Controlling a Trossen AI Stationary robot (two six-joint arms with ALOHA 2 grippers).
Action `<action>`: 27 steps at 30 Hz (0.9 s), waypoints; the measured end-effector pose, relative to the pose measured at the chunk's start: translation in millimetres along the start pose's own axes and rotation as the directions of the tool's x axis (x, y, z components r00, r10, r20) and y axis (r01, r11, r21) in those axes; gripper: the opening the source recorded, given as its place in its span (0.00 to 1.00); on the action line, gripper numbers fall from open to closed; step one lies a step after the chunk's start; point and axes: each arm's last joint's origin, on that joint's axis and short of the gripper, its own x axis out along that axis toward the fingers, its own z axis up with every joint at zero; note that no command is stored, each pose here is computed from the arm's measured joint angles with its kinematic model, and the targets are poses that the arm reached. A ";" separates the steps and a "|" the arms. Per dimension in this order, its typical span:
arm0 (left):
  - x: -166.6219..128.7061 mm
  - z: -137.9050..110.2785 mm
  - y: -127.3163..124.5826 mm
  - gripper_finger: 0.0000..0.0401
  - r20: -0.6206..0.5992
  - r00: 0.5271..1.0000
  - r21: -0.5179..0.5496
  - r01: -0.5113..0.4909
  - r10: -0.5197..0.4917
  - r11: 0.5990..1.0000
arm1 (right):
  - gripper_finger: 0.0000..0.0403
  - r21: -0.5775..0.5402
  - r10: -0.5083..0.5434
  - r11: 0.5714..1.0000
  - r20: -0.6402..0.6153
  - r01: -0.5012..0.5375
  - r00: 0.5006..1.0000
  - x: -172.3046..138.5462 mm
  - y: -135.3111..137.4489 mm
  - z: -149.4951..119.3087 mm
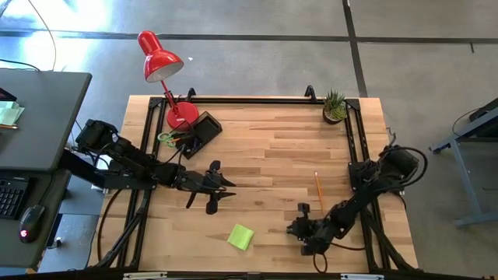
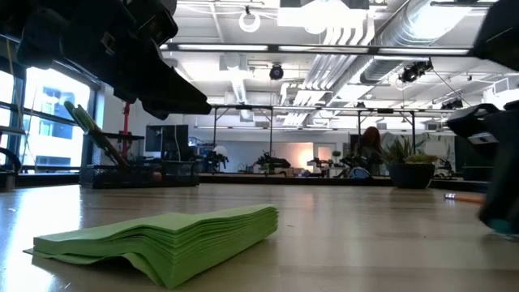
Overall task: Pick and place office supplies into organizer
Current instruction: Put the blue binder clip into the desk organizer
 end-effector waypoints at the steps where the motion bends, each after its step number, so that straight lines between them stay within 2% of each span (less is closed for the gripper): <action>1: 0.0 0.0 0.0 0.32 0.000 1.000 0.000 0.000 0.000 1.000 | 0.13 -0.007 -0.008 1.000 0.000 0.008 1.000 1.3 -2.2 1.3; 9: -1.8 1.8 0.2 0.32 0.004 1.000 -0.001 0.002 -0.002 1.000 | 0.14 -0.111 -0.111 0.987 0.043 0.115 0.993 14.0 -24.9 22.7; 18: -31.3 26.2 4.2 0.32 0.057 0.998 0.011 0.012 -0.013 1.000 | 0.09 -0.278 -0.249 0.917 0.165 0.287 0.954 22.3 -66.7 80.0; 21: -50.1 37.0 8.0 0.32 0.083 0.997 0.004 0.007 -0.008 1.000 | 0.08 -0.303 -0.214 0.914 0.207 0.271 0.955 28.4 -88.1 102.3; 24: -70.5 41.8 13.5 0.32 0.069 0.998 -0.003 -0.005 0.005 1.000 | 0.09 -0.296 -0.143 0.933 0.216 0.205 0.966 34.0 -113.6 119.1; 27: -87.2 41.2 19.8 0.32 0.037 0.998 -0.029 -0.055 0.056 0.998 | 0.09 -0.228 -0.123 0.959 0.202 0.168 0.972 38.0 -139.2 126.6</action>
